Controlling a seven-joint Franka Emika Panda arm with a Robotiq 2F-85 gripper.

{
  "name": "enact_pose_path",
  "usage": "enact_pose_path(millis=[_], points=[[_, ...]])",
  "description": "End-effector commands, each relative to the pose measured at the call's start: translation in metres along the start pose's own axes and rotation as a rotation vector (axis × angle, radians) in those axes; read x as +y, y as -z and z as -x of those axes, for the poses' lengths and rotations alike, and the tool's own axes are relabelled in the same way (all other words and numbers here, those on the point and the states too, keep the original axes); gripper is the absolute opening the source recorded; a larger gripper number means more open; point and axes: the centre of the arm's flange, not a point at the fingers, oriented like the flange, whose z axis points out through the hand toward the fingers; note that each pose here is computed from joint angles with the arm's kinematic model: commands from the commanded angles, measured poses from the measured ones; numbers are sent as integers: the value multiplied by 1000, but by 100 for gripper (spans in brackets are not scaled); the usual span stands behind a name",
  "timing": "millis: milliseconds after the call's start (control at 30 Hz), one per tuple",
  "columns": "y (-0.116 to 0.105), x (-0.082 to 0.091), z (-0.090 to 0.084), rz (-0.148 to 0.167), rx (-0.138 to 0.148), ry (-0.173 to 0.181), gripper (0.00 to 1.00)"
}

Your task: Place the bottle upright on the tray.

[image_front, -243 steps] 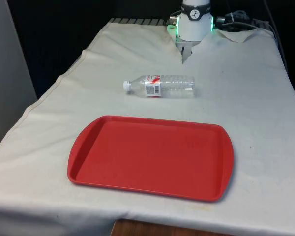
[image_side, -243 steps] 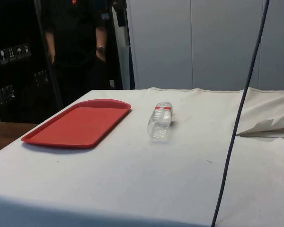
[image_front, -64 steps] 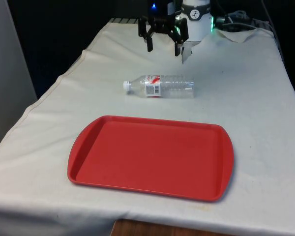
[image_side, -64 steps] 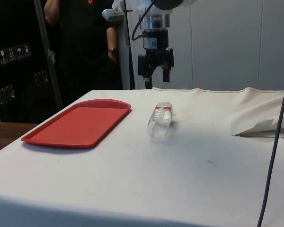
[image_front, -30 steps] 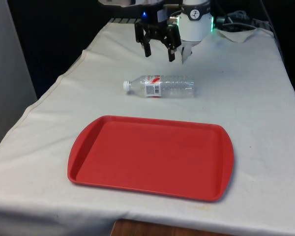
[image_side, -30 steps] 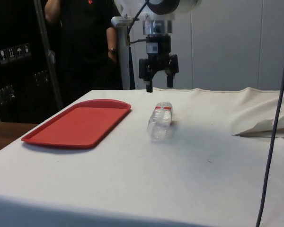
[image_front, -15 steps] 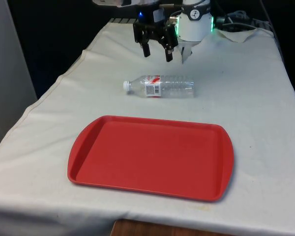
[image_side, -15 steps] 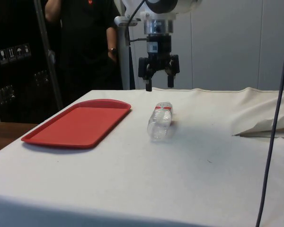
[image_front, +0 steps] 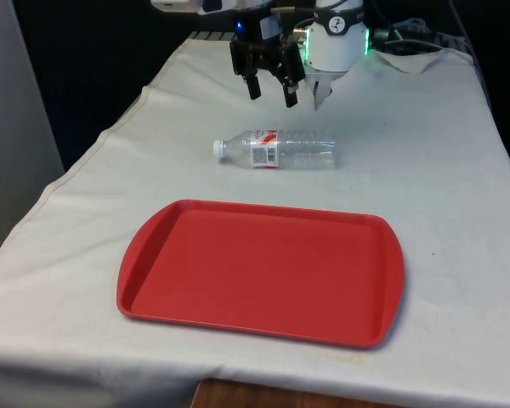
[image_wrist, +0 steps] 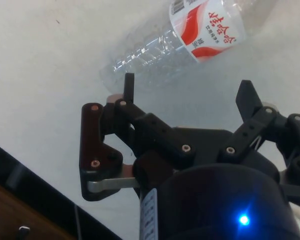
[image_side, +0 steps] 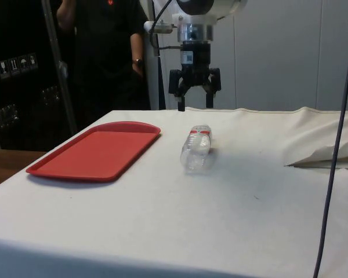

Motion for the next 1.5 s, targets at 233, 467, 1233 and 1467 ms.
enact_pose_path(millis=[233, 467, 1233, 1467], points=[[1, 3, -1, -26, -23, -35, 100], [0, 6, -1, -42, -34, -61, 100], [-5, 13, 3, -69, -81, -180, 100], [-8, 15, 5, -69, -91, -223, 100]])
